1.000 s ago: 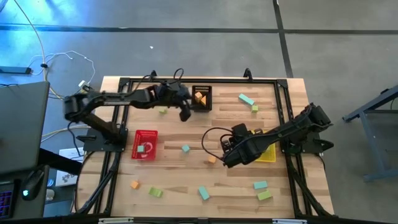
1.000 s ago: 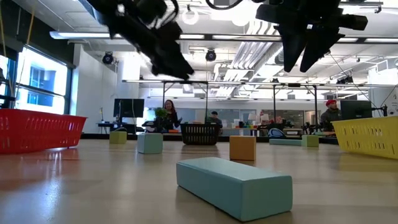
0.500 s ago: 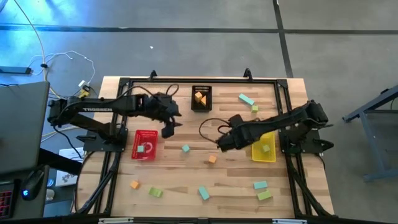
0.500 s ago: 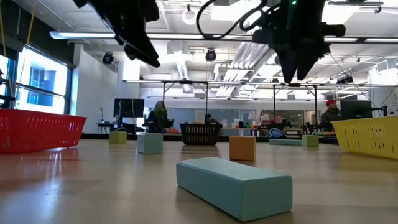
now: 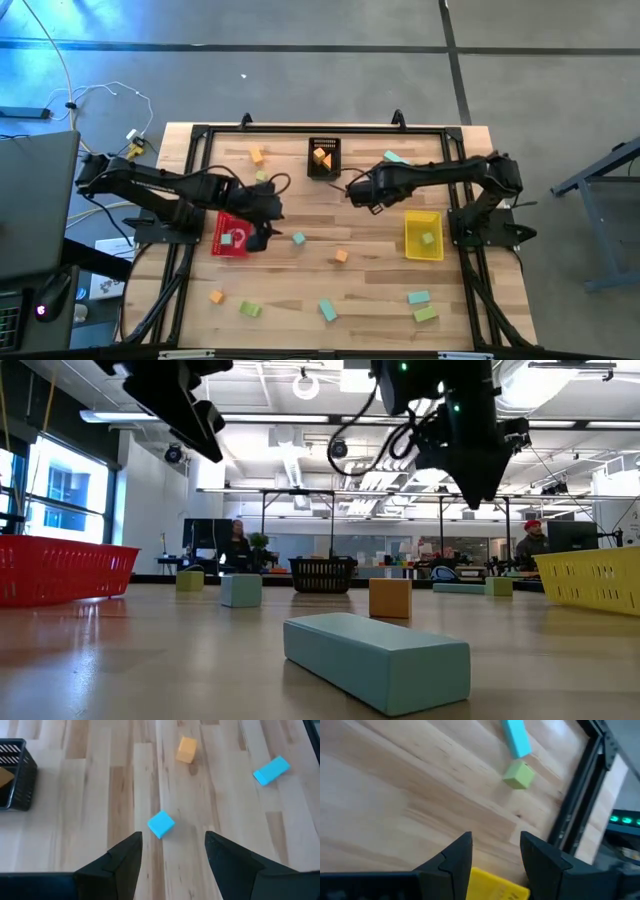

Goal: Sort & place blocks by color
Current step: Put the green block into the yellow bin

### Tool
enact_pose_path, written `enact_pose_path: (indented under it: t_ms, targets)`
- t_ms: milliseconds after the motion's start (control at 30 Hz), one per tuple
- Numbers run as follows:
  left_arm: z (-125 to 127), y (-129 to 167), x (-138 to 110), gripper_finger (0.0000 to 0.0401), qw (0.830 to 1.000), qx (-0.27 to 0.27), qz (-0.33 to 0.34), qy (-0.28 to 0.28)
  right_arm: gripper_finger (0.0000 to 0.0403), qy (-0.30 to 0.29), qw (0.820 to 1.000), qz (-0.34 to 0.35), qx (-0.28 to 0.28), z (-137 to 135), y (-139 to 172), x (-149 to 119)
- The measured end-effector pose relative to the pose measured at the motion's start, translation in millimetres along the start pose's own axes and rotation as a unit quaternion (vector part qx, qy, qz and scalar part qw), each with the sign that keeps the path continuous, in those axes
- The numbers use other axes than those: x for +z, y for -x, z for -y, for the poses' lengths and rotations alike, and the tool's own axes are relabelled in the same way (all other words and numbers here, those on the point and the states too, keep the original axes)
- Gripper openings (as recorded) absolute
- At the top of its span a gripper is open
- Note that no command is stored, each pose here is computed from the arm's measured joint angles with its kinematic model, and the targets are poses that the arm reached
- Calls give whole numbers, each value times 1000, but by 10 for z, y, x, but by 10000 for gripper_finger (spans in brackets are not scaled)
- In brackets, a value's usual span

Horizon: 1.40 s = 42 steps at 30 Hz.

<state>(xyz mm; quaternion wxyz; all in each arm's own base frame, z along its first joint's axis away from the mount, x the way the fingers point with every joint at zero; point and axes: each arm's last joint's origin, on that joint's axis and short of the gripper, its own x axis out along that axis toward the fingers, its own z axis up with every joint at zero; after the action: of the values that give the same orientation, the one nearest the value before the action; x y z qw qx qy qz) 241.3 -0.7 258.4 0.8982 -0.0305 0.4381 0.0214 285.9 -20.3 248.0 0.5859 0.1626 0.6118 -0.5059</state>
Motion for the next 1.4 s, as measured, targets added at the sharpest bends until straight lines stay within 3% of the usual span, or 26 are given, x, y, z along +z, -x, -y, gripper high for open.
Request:
enact_pose_path:
  t_ms: [367, 600, 800, 933, 1100, 1400]
  targets:
    - [203, 9, -35, 202, 1000, -9, -6, -23, 151, 35, 993, -71, -83, 196, -547, -4]
    - [184, 8, -31, 202, 999, 25, -1, -23, 151, 46, 991, -85, -97, 399, -674, 189]
    - [182, 8, -31, 202, 999, 28, -1, -23, 151, 10, 992, -80, -94, 724, -677, 330]
    - [182, 7, -30, 202, 999, 29, -1, -23, 151, -37, 995, -58, -74, 951, -629, 318]
    - [181, 7, -29, 202, 999, 29, -1, -27, 151, -107, 994, -16, 1, 1119, -632, 254]
    - [173, 6, -27, 202, 999, 36, 0, -30, 157, -189, 972, 29, 135, 1164, -854, 144]
